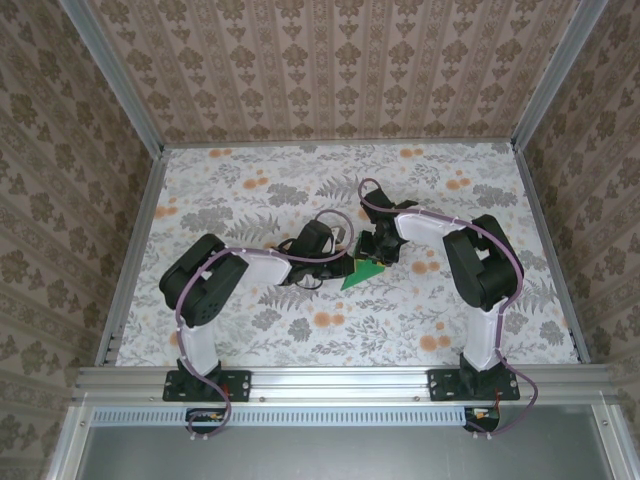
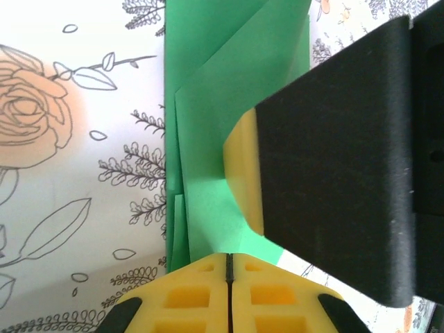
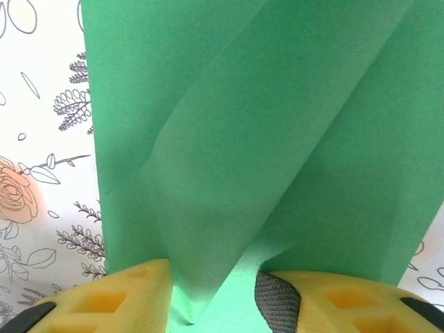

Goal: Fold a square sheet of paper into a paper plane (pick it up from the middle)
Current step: Fourth fold the wing at the center of the table.

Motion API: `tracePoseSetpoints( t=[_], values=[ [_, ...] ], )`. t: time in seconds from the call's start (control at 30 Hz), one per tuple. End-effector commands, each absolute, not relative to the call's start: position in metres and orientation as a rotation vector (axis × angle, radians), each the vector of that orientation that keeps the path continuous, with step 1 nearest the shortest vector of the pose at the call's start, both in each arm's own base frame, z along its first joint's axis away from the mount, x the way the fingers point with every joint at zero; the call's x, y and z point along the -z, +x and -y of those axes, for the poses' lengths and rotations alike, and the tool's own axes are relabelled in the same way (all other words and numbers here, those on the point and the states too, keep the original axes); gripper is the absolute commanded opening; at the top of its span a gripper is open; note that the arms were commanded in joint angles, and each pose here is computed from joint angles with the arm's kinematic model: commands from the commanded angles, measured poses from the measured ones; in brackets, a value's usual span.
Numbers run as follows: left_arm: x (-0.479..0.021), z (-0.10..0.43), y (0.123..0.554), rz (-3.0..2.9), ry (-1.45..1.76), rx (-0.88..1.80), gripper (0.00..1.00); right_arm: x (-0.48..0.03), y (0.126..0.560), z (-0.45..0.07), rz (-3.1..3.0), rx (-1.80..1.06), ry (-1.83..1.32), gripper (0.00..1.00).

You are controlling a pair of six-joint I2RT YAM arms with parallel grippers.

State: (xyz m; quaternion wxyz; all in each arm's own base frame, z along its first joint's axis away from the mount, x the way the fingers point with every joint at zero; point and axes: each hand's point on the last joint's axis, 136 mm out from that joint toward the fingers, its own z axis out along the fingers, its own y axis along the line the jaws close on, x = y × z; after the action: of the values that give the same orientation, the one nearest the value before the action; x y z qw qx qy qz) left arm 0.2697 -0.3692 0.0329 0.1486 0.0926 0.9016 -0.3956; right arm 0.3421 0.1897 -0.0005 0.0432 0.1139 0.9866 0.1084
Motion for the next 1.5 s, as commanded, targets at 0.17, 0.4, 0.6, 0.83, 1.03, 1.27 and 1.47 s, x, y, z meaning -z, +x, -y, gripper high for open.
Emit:
tracePoseSetpoints(
  t=[0.17,0.4,0.6,0.83,1.03,1.27,1.47],
  values=[
    [-0.013,0.359,0.268,-2.683,0.245,1.018,0.06,0.090,0.282,-0.116,-3.209,0.209,0.434,0.47],
    [-0.001,0.348,0.264,-2.745,0.220,0.934,0.04,0.069,0.294,-0.131,-3.183,0.059,0.427,0.48],
    [0.012,0.340,0.257,-2.806,0.199,0.875,0.01,0.010,0.325,-0.156,-3.065,-0.242,0.379,0.49],
    [0.021,0.334,0.253,-2.856,0.174,0.827,0.00,-0.055,0.348,-0.176,-2.895,-0.538,0.253,0.49],
    [0.023,0.332,0.252,-2.867,0.170,0.808,0.00,-0.077,0.340,-0.202,-2.805,-0.826,0.123,0.45],
    [0.022,0.332,0.251,-2.873,0.186,0.803,0.00,-0.053,0.331,-0.223,-2.815,-1.019,0.107,0.15],
    [0.021,0.333,0.249,-2.882,0.208,0.799,0.00,-0.038,0.332,-0.230,-2.824,-1.064,0.082,0.09]
  ],
)
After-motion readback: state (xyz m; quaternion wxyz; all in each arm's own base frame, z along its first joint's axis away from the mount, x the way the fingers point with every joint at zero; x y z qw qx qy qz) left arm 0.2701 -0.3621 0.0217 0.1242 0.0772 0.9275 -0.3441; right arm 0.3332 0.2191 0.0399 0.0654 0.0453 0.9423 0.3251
